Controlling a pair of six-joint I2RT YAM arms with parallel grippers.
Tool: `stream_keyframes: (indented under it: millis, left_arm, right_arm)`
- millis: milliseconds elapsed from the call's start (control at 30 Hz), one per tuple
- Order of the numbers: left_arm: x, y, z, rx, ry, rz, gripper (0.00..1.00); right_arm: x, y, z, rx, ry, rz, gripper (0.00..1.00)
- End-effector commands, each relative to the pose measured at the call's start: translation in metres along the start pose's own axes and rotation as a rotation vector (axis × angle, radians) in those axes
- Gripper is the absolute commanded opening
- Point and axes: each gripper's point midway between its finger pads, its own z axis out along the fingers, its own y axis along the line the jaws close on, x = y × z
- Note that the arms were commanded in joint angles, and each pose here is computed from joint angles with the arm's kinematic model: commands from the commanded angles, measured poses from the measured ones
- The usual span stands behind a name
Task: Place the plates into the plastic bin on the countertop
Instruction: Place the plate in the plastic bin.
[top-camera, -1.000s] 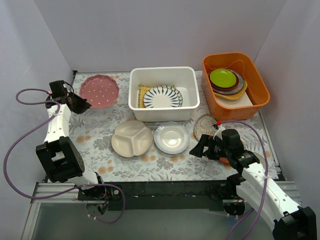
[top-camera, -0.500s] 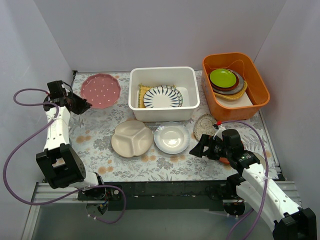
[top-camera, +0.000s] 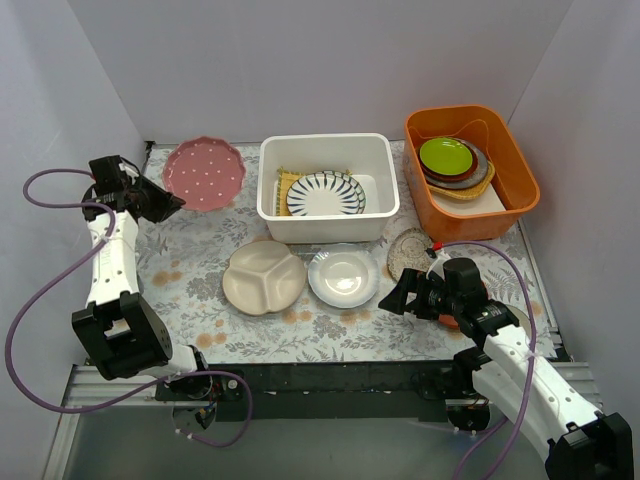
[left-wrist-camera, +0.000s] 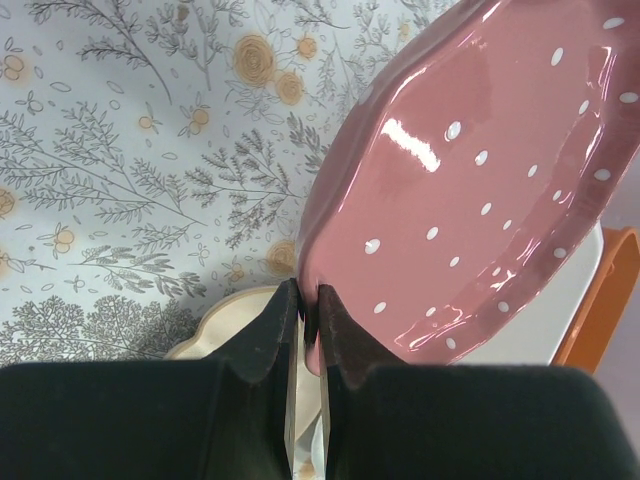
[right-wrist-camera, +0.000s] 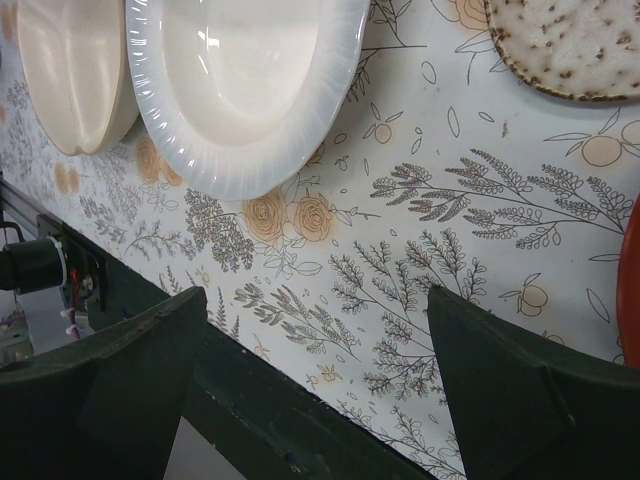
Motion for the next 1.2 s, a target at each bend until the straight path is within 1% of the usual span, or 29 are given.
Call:
stream_keyframes:
  millis: [0,333,633,1000,1167]
  left_arm:
    - [-0.025,-0.063,-0.035,0.229,-0.072,0.08,0.0]
    - [-0.016,-0.077,-0.037,0.295,-0.017,0.088,0.0]
    - [-0.003,-0.104,-0.035,0.329,0.019,0.126,0.0]
    - [0.033,-0.145,-0.021,0.346,0.08,0.191,0.0]
    - [0.054,-0.159,-0.012,0.352,0.118,0.197,0.0]
  right_arm:
    - [-0.01,0.012,-0.002,-0.042,-0.025,-0.026,0.98]
    - [-0.008,0.011,-0.001,-0.043,-0.019,-0.018,0.98]
    - [-0.006,0.01,0.0,-0.045,-0.016,-0.016,0.98]
    - [-0.004,0.007,0.0,-0.032,-0.013,-0.013,0.98]
    - [-0.003,0.007,0.0,-0.033,-0.011,-0.011,0.98]
